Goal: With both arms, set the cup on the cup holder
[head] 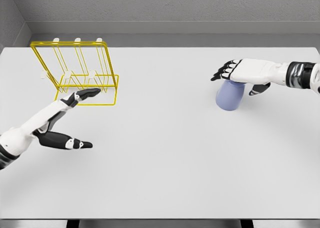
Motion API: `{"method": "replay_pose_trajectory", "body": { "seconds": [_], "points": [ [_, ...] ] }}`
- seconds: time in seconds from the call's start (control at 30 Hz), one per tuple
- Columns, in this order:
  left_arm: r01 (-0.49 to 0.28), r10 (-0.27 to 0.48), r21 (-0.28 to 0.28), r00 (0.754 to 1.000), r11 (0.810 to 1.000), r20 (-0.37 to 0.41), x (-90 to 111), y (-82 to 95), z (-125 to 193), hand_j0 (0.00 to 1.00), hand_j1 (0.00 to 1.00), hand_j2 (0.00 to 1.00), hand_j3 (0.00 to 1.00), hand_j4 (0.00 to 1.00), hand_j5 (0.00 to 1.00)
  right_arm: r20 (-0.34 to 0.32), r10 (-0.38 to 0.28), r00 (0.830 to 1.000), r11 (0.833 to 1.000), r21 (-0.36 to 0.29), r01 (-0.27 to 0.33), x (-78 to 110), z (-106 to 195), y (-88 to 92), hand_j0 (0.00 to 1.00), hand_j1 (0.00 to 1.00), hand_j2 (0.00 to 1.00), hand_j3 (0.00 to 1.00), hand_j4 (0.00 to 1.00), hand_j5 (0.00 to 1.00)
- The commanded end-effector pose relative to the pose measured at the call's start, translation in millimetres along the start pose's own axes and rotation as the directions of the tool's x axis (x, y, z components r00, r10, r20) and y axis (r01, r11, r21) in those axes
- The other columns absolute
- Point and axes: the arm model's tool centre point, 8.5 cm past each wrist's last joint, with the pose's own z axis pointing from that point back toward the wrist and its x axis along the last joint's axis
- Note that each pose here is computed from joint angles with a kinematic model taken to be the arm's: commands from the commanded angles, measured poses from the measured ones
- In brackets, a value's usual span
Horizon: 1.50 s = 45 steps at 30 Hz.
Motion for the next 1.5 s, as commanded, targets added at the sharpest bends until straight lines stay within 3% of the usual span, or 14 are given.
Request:
{"method": "replay_pose_trajectory", "body": {
  "seconds": [0.0,0.17,0.3,0.5,0.73,0.87,1.2,1.27,1.4,1.47],
  "points": [
    [-0.029,0.029,-0.014,0.999,0.999,-0.019,-3.5,-6.0,3.6,1.0,1.0,1.0,1.0,1.0,1.0,-0.006,0.005,1.0,1.0,0.006,-0.005,-1.1,-0.1,0.8,0.98,0.98,0.98,0.98,0.98,0.98],
    [-0.038,0.036,-0.028,0.998,0.999,-0.043,-6.6,-9.2,3.7,1.0,1.0,1.0,1.0,1.0,1.0,-0.005,0.015,1.0,1.0,0.012,-0.015,0.0,-0.8,1.4,0.92,0.92,0.92,0.92,0.92,0.92],
    [-0.065,0.059,-0.048,0.992,0.997,-0.108,-16.6,-17.2,5.3,1.0,1.0,1.0,1.0,1.0,1.0,-0.007,0.029,1.0,0.999,0.021,-0.028,0.3,-1.7,2.8,0.84,0.84,0.84,0.84,0.84,0.84],
    [-0.16,0.163,0.03,0.957,0.987,-0.239,-28.7,-6.9,-5.7,1.0,1.0,1.0,1.0,1.0,1.0,-0.008,0.03,1.0,0.999,0.024,-0.03,0.4,-1.8,3.7,0.79,0.79,0.79,0.79,0.79,0.79],
    [-0.181,0.173,-0.008,0.953,0.984,-0.248,-30.6,-16.1,-6.2,1.0,1.0,1.0,1.0,1.0,1.0,-0.009,0.038,0.999,0.999,0.029,-0.038,0.6,-2.5,4.1,0.71,0.71,0.71,0.71,0.71,0.71],
    [-0.274,0.273,0.033,0.925,0.961,-0.263,-33.8,-17.2,-7.6,1.0,1.0,1.0,1.0,1.0,1.0,-0.013,0.043,0.999,0.999,0.029,-0.043,-0.6,-1.3,3.1,0.68,0.68,0.68,0.68,0.68,0.68],
    [-0.238,0.232,0.011,0.933,0.971,-0.275,-33.6,-16.1,-15.2,1.0,1.0,1.0,1.0,1.0,1.0,-0.016,0.066,0.998,0.998,-0.003,-0.066,-1.1,5.6,-14.0,0.64,0.64,0.64,0.64,0.64,0.64],
    [-0.25,0.241,0.02,0.907,0.968,-0.346,-40.2,-15.9,-20.1,1.0,1.0,1.0,1.0,1.0,1.0,-0.012,0.069,0.998,0.998,-0.005,-0.069,0.1,5.7,-14.9,0.64,0.64,0.64,0.64,0.64,0.64],
    [-0.282,0.276,0.031,0.903,0.959,-0.33,-41.0,-22.6,-27.1,1.0,1.0,1.0,1.0,1.0,1.0,-0.012,0.106,0.994,0.994,-0.033,-0.106,4.4,18.8,-28.2,0.64,0.64,0.64,0.64,0.64,0.64],
    [-0.348,0.35,0.068,0.874,0.935,-0.338,-43.0,-22.7,-27.7,1.0,1.0,1.0,1.0,1.0,1.0,0.002,0.129,0.992,0.991,-0.048,-0.128,11.1,21.4,-35.4,0.64,0.64,0.64,0.64,0.64,0.64]
  ]
}}
